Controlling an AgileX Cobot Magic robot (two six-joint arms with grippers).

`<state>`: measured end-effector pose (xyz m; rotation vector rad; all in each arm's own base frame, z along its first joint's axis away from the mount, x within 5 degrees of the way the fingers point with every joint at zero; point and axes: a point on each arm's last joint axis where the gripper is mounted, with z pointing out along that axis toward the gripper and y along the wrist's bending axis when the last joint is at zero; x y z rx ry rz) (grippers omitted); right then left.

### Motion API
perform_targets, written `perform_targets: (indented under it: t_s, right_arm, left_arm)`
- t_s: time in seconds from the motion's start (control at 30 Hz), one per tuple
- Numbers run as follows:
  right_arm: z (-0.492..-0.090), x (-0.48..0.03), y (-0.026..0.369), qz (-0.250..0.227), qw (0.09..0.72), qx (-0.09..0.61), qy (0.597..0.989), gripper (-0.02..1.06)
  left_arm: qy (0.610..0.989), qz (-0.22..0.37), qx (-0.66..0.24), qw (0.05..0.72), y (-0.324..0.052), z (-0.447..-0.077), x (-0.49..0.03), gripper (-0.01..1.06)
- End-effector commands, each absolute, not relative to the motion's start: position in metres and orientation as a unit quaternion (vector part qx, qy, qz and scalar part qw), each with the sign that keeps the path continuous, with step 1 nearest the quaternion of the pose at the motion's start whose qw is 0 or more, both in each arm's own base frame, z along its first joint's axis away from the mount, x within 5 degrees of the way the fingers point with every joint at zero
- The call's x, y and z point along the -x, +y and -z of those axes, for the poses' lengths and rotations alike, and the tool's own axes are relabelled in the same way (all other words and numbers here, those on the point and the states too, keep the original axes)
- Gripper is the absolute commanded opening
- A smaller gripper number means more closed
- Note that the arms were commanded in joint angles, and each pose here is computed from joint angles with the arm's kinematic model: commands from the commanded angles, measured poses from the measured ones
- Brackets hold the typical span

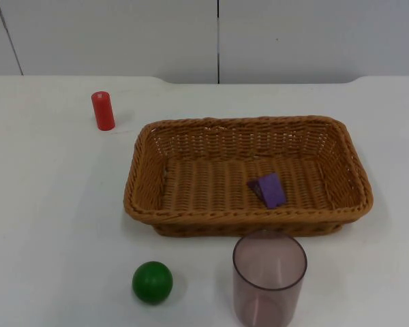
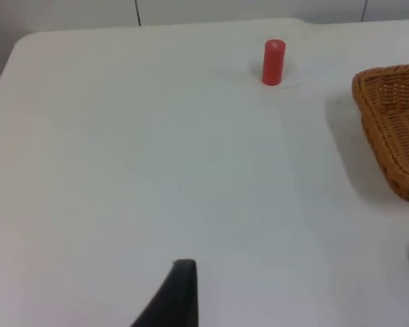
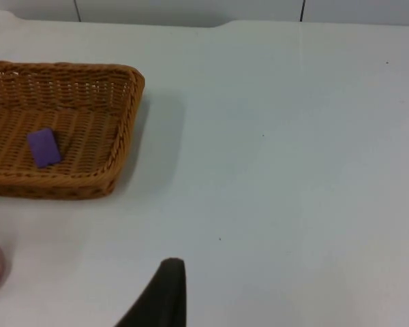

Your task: Pick up the basket with the left hand and place the triangular block into the basket with the right hand.

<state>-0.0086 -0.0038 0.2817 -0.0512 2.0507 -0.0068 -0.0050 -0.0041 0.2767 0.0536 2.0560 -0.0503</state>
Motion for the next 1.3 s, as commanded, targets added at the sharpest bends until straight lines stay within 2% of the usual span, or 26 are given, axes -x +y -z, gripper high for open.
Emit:
perform_targets:
  t_s: [0.0, 1.27]
  right_arm:
    - [-0.2802, 0.0073, -0.0043, 0.003, 0.521, 0.020, 0.853, 1.04]
    - [-0.2802, 0.0073, -0.0037, 0.000, 0.521, 0.020, 0.854, 1.04]
  left_arm:
    - [0.857, 0.026, -0.017, 0.514, -0.0048, -0.2752, 0.0052, 1.05]
    - [0.858, 0.019, 0.010, 0.514, -0.0012, -0.2751, 0.0050, 1.05]
